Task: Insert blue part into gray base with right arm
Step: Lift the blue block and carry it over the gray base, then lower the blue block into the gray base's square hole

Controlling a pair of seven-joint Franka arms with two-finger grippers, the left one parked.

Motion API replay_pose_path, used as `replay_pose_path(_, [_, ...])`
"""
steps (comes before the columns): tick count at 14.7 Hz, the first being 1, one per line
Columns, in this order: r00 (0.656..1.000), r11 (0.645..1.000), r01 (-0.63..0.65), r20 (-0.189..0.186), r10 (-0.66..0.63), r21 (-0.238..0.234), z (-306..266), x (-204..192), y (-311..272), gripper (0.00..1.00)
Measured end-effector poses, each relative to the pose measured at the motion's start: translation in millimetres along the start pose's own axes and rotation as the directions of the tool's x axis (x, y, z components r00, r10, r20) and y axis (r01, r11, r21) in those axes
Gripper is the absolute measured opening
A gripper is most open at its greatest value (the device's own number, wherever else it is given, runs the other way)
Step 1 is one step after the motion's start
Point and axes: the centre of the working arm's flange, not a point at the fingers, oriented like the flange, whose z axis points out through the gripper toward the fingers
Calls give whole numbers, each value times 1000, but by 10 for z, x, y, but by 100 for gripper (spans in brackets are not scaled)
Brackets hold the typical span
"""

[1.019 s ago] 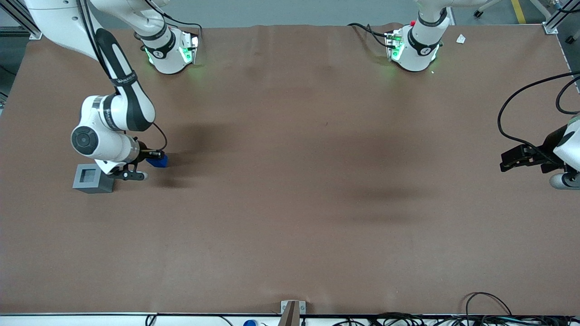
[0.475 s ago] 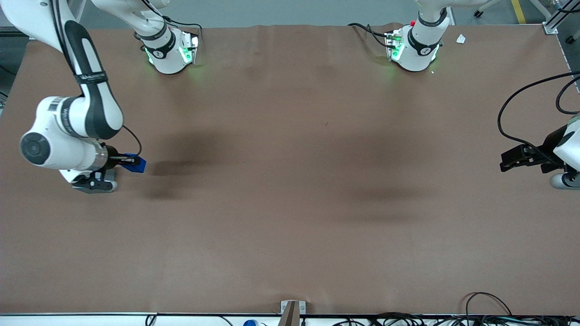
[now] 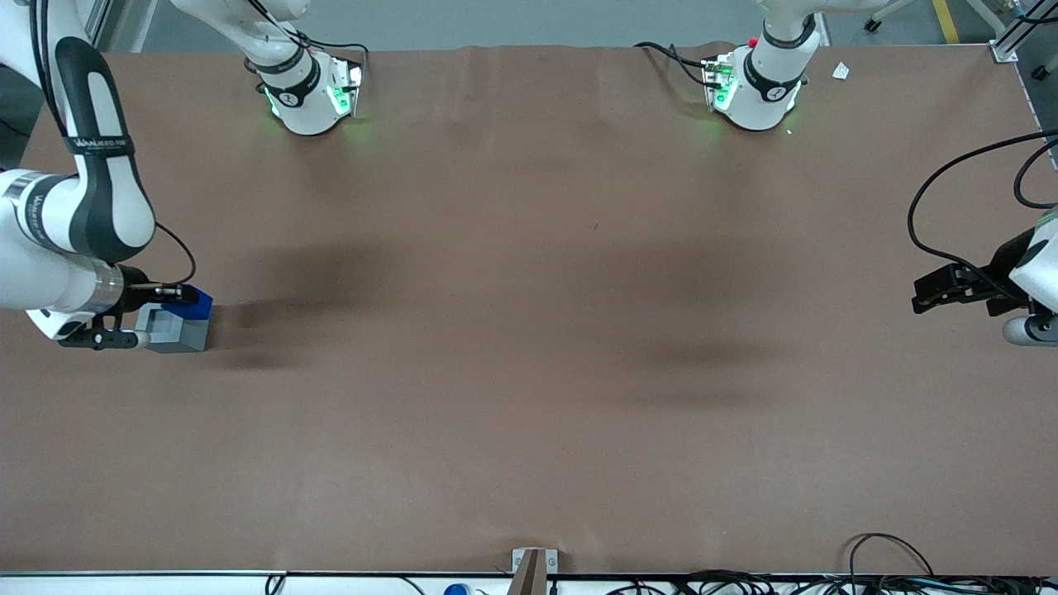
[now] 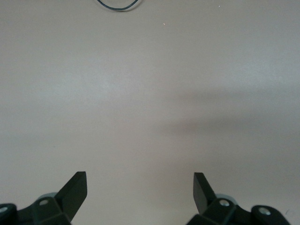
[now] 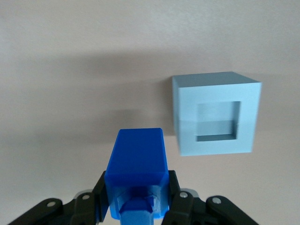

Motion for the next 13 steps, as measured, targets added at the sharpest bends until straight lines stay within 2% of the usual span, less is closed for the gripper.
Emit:
replay_pose_path(7, [997,997,76,0,-76,-5,2,-68,409,51])
replay_pose_path(13, [995,995,98,19,-98,-8,120,-41,573,51])
